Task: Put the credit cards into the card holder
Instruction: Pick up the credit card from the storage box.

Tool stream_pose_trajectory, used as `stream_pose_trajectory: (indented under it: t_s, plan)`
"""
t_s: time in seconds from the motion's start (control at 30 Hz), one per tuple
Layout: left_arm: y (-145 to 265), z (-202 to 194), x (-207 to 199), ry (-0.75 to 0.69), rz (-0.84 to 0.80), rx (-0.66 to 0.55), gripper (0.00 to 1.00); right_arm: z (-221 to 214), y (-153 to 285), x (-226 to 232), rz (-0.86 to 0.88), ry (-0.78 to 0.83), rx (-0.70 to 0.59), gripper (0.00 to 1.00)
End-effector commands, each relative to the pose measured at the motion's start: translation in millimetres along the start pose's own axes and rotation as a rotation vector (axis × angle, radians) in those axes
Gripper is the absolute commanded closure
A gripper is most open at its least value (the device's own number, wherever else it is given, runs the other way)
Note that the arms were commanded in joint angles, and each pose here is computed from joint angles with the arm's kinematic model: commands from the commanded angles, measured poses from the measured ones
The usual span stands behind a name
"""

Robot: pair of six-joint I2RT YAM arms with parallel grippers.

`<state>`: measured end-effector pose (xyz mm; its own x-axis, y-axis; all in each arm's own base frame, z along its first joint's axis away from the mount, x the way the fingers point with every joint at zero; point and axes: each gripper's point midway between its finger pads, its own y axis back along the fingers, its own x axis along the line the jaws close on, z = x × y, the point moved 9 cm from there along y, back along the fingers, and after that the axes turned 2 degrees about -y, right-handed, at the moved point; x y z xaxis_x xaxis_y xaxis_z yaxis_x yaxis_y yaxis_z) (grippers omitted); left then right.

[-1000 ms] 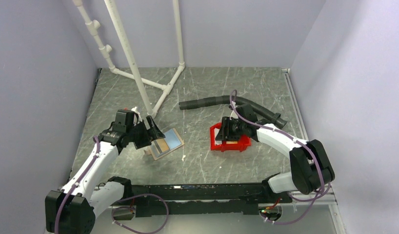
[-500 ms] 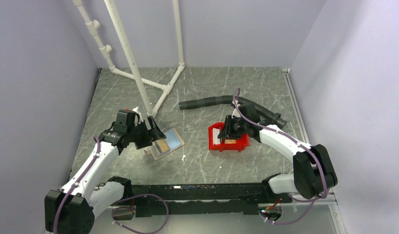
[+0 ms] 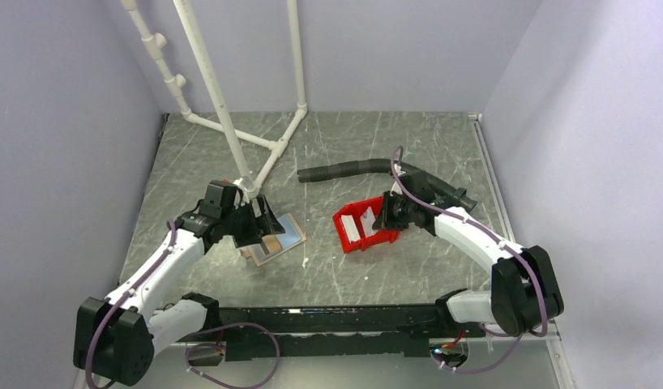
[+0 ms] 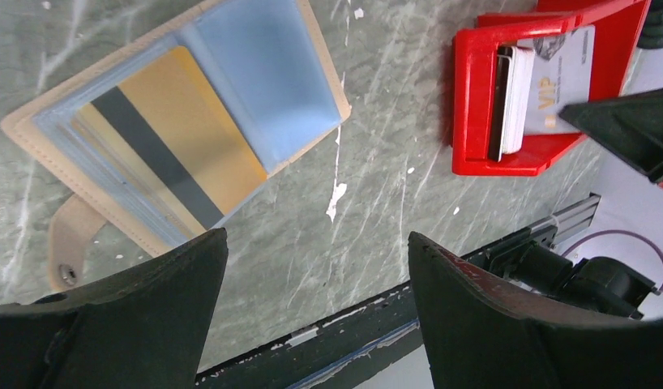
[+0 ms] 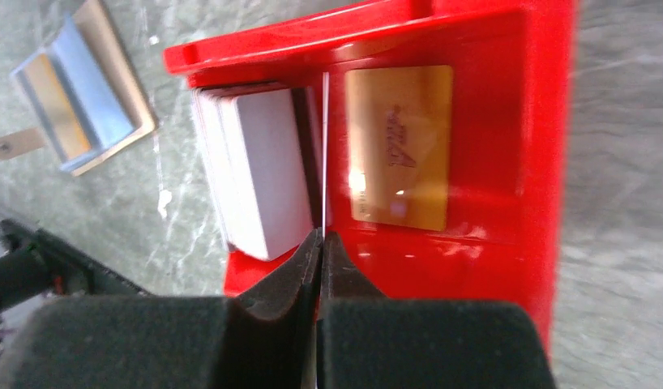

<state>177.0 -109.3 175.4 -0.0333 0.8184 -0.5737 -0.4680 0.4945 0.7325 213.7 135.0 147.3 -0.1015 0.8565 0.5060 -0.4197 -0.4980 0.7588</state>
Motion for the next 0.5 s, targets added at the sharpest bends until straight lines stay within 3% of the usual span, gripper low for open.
stream_pose_trajectory:
  t_s: [0.0, 0.23, 0.47]
  plan:
    - [3.3, 12.9, -20.5, -0.053, -0.062, -0.048, 0.13, 11.0, 8.5, -14.1, -0.216, 0.013, -0.065, 1.0]
    - [0.9, 13.1, -24.9, -0.067, -0.07, -0.039, 0.14, 12.3, 25.5, -39.6, -0.499, 0.013, -0.146, 1.0]
    - [-6.2, 14.0, -33.0, -0.093, -0.118, -0.004, 0.13, 11.8, 42.7, -51.6, -0.646, -0.045, -0.233, 1.0]
